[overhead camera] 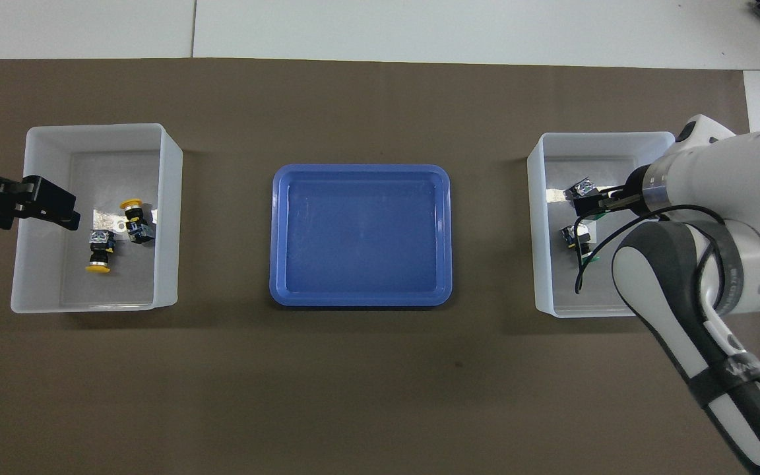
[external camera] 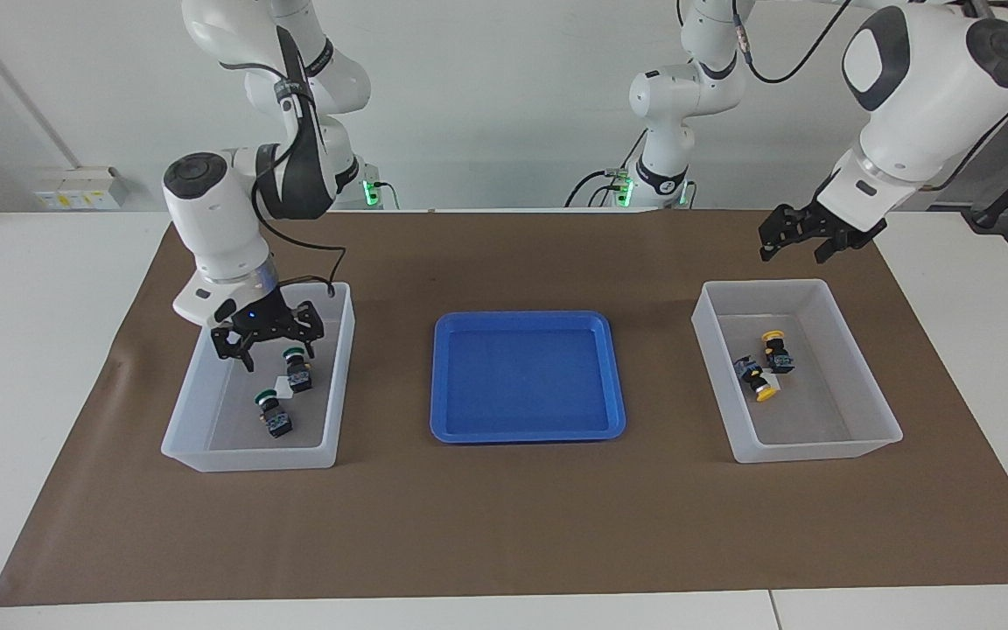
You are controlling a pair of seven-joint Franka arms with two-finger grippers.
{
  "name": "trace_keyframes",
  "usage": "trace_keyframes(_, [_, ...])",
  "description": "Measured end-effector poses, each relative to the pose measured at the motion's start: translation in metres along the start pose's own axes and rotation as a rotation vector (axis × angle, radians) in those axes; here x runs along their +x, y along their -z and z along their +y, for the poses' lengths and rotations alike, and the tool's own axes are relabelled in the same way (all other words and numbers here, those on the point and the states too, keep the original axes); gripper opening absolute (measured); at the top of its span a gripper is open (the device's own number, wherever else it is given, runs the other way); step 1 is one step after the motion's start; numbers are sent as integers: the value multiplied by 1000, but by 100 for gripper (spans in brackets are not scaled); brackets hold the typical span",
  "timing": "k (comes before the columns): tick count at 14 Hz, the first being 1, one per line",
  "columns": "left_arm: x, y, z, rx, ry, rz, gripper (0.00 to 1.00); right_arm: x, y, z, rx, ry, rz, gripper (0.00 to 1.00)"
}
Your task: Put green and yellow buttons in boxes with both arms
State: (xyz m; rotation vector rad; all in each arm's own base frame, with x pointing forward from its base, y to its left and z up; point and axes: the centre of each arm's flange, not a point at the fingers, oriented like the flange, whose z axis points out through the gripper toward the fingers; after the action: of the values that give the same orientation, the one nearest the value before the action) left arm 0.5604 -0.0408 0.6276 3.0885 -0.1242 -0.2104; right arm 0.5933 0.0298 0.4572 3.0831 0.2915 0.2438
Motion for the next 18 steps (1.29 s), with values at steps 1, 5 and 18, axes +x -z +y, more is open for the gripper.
trace_keyframes(1, [-3,7,6,1,10,2,89,3,19,2,-9,-42,-10,100])
trace_keyframes(5, [-3,6,40,8,32,0,89,11,93,7,-26,-203,-21,100])
trace_keyframes(18, [-3,-48,16,35,121,56,81,-30,180,22,28,-392,-151,100])
